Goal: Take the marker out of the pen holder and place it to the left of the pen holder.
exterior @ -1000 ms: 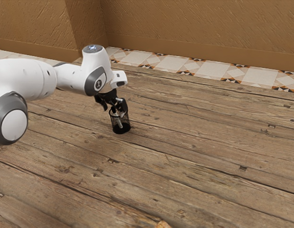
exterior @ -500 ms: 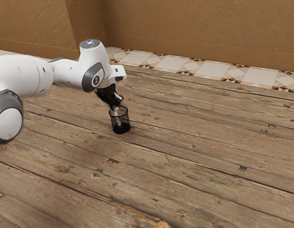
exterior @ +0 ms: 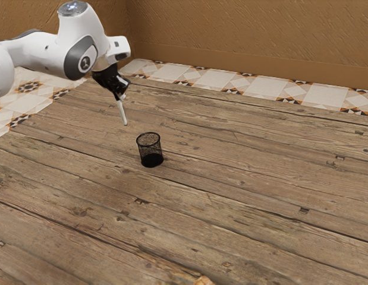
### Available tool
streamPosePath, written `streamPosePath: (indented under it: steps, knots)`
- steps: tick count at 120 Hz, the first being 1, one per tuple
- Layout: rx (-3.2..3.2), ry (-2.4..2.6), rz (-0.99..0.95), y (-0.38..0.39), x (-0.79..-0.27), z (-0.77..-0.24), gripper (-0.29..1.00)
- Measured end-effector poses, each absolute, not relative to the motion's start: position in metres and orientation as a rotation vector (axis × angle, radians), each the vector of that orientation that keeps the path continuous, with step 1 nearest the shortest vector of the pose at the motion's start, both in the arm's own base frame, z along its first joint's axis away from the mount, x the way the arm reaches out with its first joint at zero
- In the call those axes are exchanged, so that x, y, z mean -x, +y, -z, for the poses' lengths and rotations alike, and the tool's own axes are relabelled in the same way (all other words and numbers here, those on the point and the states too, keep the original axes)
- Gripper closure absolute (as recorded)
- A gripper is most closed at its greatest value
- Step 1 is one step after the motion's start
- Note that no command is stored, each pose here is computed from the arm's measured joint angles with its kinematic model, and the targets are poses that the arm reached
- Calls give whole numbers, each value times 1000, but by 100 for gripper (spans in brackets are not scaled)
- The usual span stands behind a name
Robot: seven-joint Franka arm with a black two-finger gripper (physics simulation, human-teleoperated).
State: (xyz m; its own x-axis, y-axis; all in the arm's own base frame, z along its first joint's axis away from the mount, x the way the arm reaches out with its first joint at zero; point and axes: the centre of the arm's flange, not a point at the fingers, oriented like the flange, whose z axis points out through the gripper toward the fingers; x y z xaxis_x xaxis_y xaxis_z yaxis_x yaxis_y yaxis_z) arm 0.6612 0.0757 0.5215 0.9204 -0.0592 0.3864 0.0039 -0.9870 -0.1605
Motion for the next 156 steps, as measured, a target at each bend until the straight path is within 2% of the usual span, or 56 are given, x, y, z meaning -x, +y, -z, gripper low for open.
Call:
streamPosePath:
  steps: [12,24,57,117,156]
  knots:
    - [2903,-8,554,104,-657,-519,78]
    - [2897,-28,492,123,-669,-494,78]
    - [2864,27,505,155,-704,-456,77]
    - [2800,229,862,178,-746,-385,77]
    - [2745,347,974,188,-749,-342,77]
